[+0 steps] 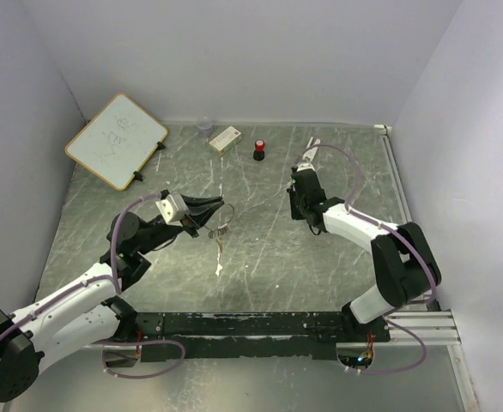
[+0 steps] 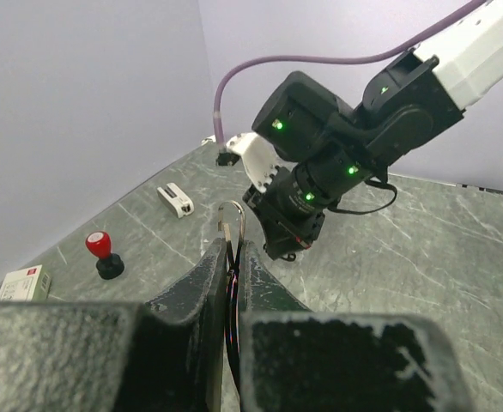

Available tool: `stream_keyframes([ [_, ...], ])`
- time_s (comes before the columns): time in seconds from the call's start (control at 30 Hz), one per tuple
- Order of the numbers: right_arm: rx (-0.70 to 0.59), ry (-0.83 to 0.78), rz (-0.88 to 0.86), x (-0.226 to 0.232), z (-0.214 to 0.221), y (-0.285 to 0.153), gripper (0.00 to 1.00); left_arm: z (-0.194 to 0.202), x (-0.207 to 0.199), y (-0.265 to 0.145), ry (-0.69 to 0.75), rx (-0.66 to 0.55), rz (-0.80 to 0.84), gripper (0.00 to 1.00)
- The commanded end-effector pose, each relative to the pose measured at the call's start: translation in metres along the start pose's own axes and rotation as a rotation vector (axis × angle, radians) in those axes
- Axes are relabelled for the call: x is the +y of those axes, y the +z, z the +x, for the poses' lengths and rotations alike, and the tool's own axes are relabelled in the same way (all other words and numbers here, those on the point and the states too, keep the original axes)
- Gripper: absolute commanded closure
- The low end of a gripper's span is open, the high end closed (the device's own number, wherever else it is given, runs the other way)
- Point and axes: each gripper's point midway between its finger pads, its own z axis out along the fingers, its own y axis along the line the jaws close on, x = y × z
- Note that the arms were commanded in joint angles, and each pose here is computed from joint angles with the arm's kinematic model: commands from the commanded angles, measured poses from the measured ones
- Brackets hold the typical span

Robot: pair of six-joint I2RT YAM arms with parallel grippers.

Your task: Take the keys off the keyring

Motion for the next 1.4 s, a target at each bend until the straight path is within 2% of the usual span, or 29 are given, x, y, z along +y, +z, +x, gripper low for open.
stream_keyframes([
  [0.0,-0.084,0.065,-0.060,0.015,-0.018,0.013,1.00,-0.022,0.003,0.006,0.012,-0.072,-0.008,0.93],
  [0.27,-0.029,0.068,-0.047,0.016,-0.002,0.033,0.95,-0.019,0.004,0.006,0.013,-0.067,-0.014,0.93],
  [0.37,-0.011,0.076,-0.042,0.016,0.004,0.037,0.72,-0.018,0.005,0.006,0.015,-0.063,-0.019,0.93],
  [0.43,-0.005,0.078,-0.042,0.017,0.007,0.038,0.61,-0.017,0.006,0.006,0.015,-0.059,-0.023,0.93],
  [0.53,-0.008,0.080,-0.048,0.018,0.007,0.035,0.51,-0.017,0.006,0.005,0.018,-0.057,-0.028,0.93],
  [0.7,-0.066,0.088,-0.056,0.016,-0.010,0.017,0.50,-0.017,0.007,0.006,0.017,-0.056,-0.031,0.93],
  [0.83,-0.153,0.064,-0.134,0.025,-0.023,-0.008,0.50,-0.017,0.007,0.007,0.010,-0.066,-0.030,0.93],
  [0.93,-0.223,0.023,-0.237,0.042,-0.024,-0.029,0.51,-0.021,0.005,0.008,0.002,-0.081,-0.020,0.93],
  [1.13,-0.387,-0.094,-0.422,0.104,-0.008,-0.082,0.51,-0.027,0.007,0.013,-0.003,-0.103,-0.023,0.93],
  [1.37,-0.584,-0.048,-0.598,0.141,-0.005,-0.125,0.51,-0.028,0.017,0.023,-0.047,-0.098,-0.063,0.93],
])
